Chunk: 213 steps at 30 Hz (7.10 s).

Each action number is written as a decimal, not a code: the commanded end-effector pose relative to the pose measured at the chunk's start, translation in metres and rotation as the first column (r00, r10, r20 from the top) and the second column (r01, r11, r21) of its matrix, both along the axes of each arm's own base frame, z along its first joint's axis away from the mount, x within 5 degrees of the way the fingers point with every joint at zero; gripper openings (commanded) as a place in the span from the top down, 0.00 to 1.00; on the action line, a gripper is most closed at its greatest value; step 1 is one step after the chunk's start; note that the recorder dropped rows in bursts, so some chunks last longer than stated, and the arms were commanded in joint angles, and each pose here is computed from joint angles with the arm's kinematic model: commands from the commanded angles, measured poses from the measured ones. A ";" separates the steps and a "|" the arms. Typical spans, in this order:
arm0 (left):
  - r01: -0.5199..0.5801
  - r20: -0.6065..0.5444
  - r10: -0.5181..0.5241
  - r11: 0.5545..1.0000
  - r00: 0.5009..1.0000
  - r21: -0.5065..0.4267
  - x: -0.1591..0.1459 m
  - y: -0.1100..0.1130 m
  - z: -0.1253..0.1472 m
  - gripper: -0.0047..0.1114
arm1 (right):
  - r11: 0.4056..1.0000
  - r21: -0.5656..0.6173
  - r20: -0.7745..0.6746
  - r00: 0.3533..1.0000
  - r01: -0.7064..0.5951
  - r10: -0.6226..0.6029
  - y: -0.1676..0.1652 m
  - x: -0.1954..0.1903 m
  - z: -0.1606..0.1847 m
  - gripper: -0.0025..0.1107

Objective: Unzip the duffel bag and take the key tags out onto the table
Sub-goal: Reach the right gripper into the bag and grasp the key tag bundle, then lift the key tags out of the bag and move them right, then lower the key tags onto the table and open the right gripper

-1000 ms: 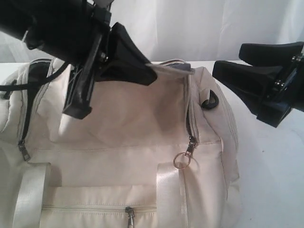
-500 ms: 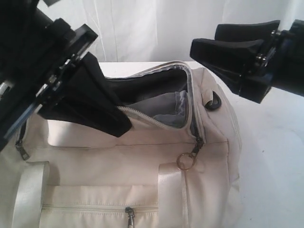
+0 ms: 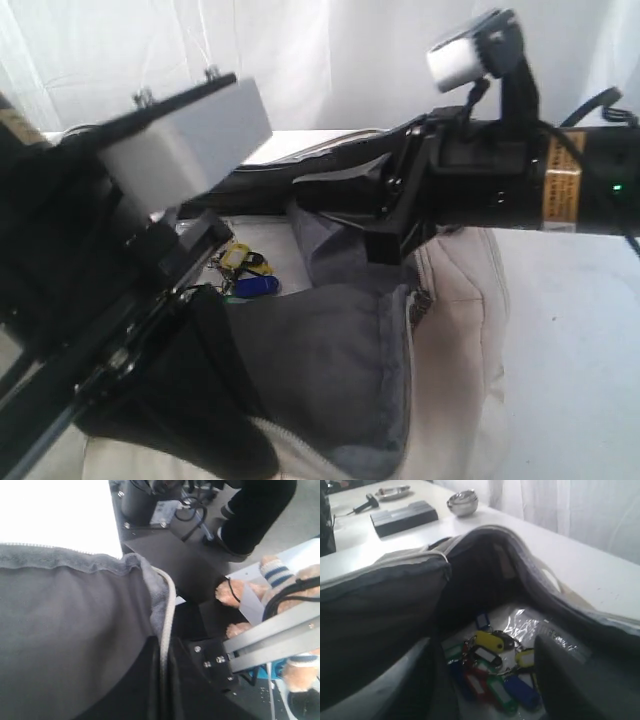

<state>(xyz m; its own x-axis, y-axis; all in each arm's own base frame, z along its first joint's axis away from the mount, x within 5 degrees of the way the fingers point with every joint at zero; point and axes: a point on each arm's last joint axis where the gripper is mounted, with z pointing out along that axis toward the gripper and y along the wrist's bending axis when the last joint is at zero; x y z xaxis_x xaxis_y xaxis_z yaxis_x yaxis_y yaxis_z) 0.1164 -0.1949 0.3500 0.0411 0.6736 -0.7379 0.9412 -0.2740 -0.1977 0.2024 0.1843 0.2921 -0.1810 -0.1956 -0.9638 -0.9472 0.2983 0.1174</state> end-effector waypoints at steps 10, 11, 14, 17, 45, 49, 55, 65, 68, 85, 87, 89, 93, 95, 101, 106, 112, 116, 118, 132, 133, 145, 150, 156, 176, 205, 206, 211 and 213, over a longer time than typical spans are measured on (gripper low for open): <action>0.067 0.016 -0.066 0.998 0.998 -0.013 -0.021 0.014 0.004 0.84 | 0.959 -0.049 -0.221 0.940 -0.278 0.261 0.072 -0.003 -0.055 0.50; 0.067 0.019 -0.066 0.998 0.998 -0.015 -0.022 0.015 0.005 0.78 | 0.954 -0.047 -0.234 0.931 -0.297 0.279 0.076 -0.006 -0.059 0.50; 0.067 0.023 -0.066 0.998 0.998 -0.019 -0.023 0.016 0.006 0.55 | 0.945 -0.055 -0.256 0.919 -0.324 0.300 0.083 -0.011 -0.066 0.50; 0.064 0.022 -0.064 0.998 0.998 -0.020 -0.024 0.017 0.007 0.40 | 0.938 -0.053 -0.264 0.911 -0.342 0.317 0.086 -0.014 -0.068 0.50; -0.817 0.528 0.762 0.541 0.375 -0.199 -0.035 0.144 0.087 0.44 | 0.710 -0.191 -0.338 0.725 -0.678 0.601 0.137 -0.135 -0.091 0.50; -0.824 0.525 0.776 0.521 0.349 -0.223 -0.038 0.149 0.089 0.44 | 0.682 -0.231 -0.354 0.713 -0.694 0.606 0.143 -0.150 -0.102 0.50; -0.826 0.527 0.777 0.518 0.345 -0.222 -0.038 0.150 0.089 0.44 | 0.642 -0.222 -0.397 0.669 -0.734 0.628 0.148 -0.167 -0.112 0.50; -0.934 0.462 0.881 0.246 0.104 -0.259 -0.030 0.166 0.091 0.50 | 0.953 -0.198 0.003 0.972 -0.230 0.236 0.120 -0.112 -0.018 0.50; -0.944 0.501 0.864 0.203 0.048 -0.260 -0.023 0.168 0.079 0.50 | 0.935 -0.274 0.152 0.970 0.224 -0.188 0.103 -0.074 -0.011 0.50; -0.785 0.233 0.896 -0.178 -0.379 -0.593 0.004 0.175 -0.007 0.75 | 0.857 -0.362 0.233 0.926 0.365 -0.296 0.145 -0.016 -0.043 0.50; -0.749 0.181 0.886 -0.235 -0.428 -0.620 0.003 0.179 -0.009 0.75 | 0.841 -0.389 0.229 0.924 0.376 -0.307 0.148 -0.007 -0.055 0.50; -0.715 0.157 0.864 -0.279 -0.478 -0.641 0.003 0.183 -0.013 0.75 | 0.822 -0.419 0.224 0.921 0.386 -0.318 0.149 0.002 -0.069 0.48; -0.705 0.189 0.833 -0.295 -0.520 -0.645 0.002 0.188 -0.025 0.75 | 0.788 -0.458 0.200 0.912 0.411 -0.359 0.150 0.019 -0.091 0.36; -0.712 0.210 0.829 -0.282 -0.518 -0.643 0.002 0.188 -0.031 0.75 | 0.776 -0.466 0.164 0.903 0.425 -0.396 0.152 0.025 -0.102 0.33; -0.728 0.260 0.820 -0.251 -0.510 -0.638 0.002 0.188 -0.044 0.75 | 0.777 -0.469 0.046 0.890 0.420 -0.453 0.165 0.032 -0.127 0.33; -0.735 0.273 0.820 -0.238 -0.502 -0.636 0.002 0.187 -0.048 0.75 | 0.808 -0.456 -0.077 0.889 0.372 -0.452 0.181 0.033 -0.144 0.54; -0.738 0.270 0.821 -0.245 -0.503 -0.629 0.002 0.187 -0.049 0.75 | 0.821 -0.412 -0.069 0.885 0.396 -0.461 0.179 0.033 -0.122 0.98; -0.739 0.265 0.823 -0.251 -0.503 -0.625 0.002 0.187 -0.049 0.75 | 0.864 -0.280 -0.039 0.895 0.417 -0.445 0.169 0.027 -0.059 0.98; -0.739 0.265 0.823 -0.251 -0.503 -0.625 0.002 0.187 -0.049 0.75 | 0.880 -0.226 0.002 0.904 0.418 -0.428 0.161 0.023 -0.031 0.98; -0.739 0.265 0.823 -0.251 -0.503 -0.625 0.002 0.187 -0.049 0.75 | 0.620 -0.249 0.316 0.667 0.744 -0.675 0.049 0.020 0.079 0.98; -0.739 0.265 0.823 -0.251 -0.503 -0.625 0.002 0.187 -0.049 0.75 | 0.596 -0.263 0.325 0.651 0.759 -0.686 0.043 0.021 0.081 0.98; -0.743 0.262 0.824 -0.256 -0.502 -0.618 0.002 0.187 -0.050 0.75 | 0.371 -0.247 0.412 0.444 0.895 -0.796 -0.057 0.020 0.111 0.98; -0.744 0.262 0.824 -0.257 -0.502 -0.617 0.002 0.187 -0.050 0.75 | 0.253 -0.309 0.457 0.376 0.917 -0.806 -0.088 0.025 0.096 0.98; -0.751 0.258 0.838 -0.242 -0.481 -0.614 0.003 0.185 -0.050 0.75 | 0.250 -0.415 0.434 0.432 0.875 -0.791 -0.097 0.032 0.047 0.98; -0.757 0.258 0.850 -0.224 -0.460 -0.614 0.003 0.183 -0.050 0.75 | 0.786 -0.420 -0.183 0.806 0.453 -0.563 -0.007 0.045 -0.126 0.98; -0.758 0.260 0.849 -0.223 -0.460 -0.613 0.003 0.183 -0.050 0.75 | 0.443 -0.671 0.159 0.699 0.594 -0.697 -0.022 0.040 -0.080 0.98; -0.758 0.260 0.849 -0.223 -0.460 -0.613 0.003 0.183 -0.050 0.75 | 0.419 -0.685 0.174 0.692 0.596 -0.700 -0.026 0.042 -0.080 0.98; -0.759 0.259 0.850 -0.223 -0.458 -0.612 0.003 0.183 -0.050 0.75 | 0.376 -0.710 0.197 0.680 0.595 -0.706 -0.037 0.044 -0.084 0.98; -0.759 0.259 0.850 -0.223 -0.458 -0.612 0.003 0.183 -0.050 0.75 | 0.358 -0.722 0.206 0.678 0.592 -0.706 -0.040 0.044 -0.087 0.98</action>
<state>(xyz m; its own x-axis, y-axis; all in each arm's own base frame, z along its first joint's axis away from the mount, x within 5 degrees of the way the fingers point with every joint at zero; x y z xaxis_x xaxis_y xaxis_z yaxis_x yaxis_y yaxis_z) 0.1208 -0.0132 0.3005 -0.1965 0.2335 -0.9523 -0.1311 0.9562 0.2616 0.2463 0.1512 0.2064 -0.6551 -0.5163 -0.5516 -0.4182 0.8558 -0.3044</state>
